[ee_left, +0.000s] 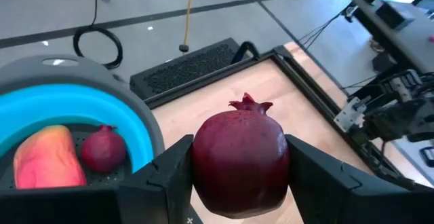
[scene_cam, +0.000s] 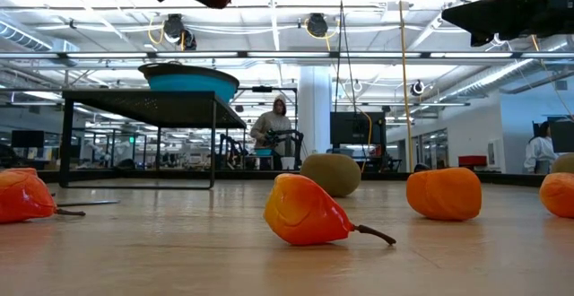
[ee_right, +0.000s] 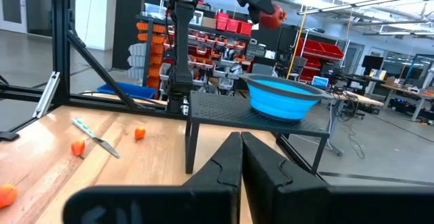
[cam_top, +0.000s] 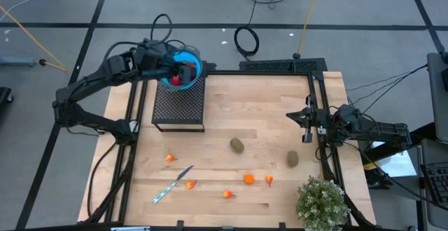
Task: Pick & Place Fruit
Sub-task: Put the pomegranate into the blue strainer bowl on the shelf
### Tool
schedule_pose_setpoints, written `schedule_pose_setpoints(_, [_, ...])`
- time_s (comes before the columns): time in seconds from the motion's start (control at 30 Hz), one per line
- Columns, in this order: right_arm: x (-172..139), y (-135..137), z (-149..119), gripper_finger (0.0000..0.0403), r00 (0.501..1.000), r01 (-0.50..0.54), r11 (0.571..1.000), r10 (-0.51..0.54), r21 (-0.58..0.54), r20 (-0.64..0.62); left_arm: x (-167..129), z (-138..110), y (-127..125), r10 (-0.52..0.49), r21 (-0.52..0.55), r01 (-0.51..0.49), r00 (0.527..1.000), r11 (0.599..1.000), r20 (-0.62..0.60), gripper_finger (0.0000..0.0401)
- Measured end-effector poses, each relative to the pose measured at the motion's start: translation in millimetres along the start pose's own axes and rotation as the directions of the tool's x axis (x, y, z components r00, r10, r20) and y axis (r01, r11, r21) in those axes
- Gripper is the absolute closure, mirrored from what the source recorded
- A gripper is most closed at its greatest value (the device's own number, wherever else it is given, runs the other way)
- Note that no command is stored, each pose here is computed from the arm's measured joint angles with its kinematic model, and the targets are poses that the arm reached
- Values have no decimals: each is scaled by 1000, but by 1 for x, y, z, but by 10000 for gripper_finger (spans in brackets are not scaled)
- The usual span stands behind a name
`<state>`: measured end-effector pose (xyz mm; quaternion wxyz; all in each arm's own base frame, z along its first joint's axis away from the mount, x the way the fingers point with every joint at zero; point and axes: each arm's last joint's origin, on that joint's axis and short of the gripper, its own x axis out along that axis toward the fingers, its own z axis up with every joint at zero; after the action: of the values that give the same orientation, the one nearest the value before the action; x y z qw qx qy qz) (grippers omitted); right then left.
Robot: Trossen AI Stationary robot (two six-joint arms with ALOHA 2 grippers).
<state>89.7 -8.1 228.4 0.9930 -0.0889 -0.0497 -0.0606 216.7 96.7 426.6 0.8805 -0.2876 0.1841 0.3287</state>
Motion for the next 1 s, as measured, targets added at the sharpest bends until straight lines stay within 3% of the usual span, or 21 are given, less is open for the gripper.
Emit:
schedule_pose_setpoints(0.23, [0, 0, 0, 403, 1000, 0, 1000, 0, 0, 1, 0, 2, 3, 10, -1, -10, 1000, 1000, 5, 205])
schedule_pose_setpoints(0.4, [0, 0, 0, 403, 1000, 0, 1000, 0, -11, 1, 0, 2, 3, 47, 130, -50, 999, 990, 27, 198])
schedule_pose_setpoints(0.57, [0, 0, 0, 403, 1000, 0, 1000, 0, -20, 1, 0, 5, 8, 196, 266, -221, 974, 938, 117, 204])
schedule_pose_setpoints(0.7, [0, 0, 0, 403, 1000, 0, 1000, 0, -31, 1, 7, 5, 10, 304, 299, -339, 940, 892, 157, 208])
schedule_pose_setpoints(1.0, [0, 0, 0, 403, 1000, -2, 1000, 2, -30, 1, 58, 5, 28, 440, 357, -432, 896, 828, 65, 204])
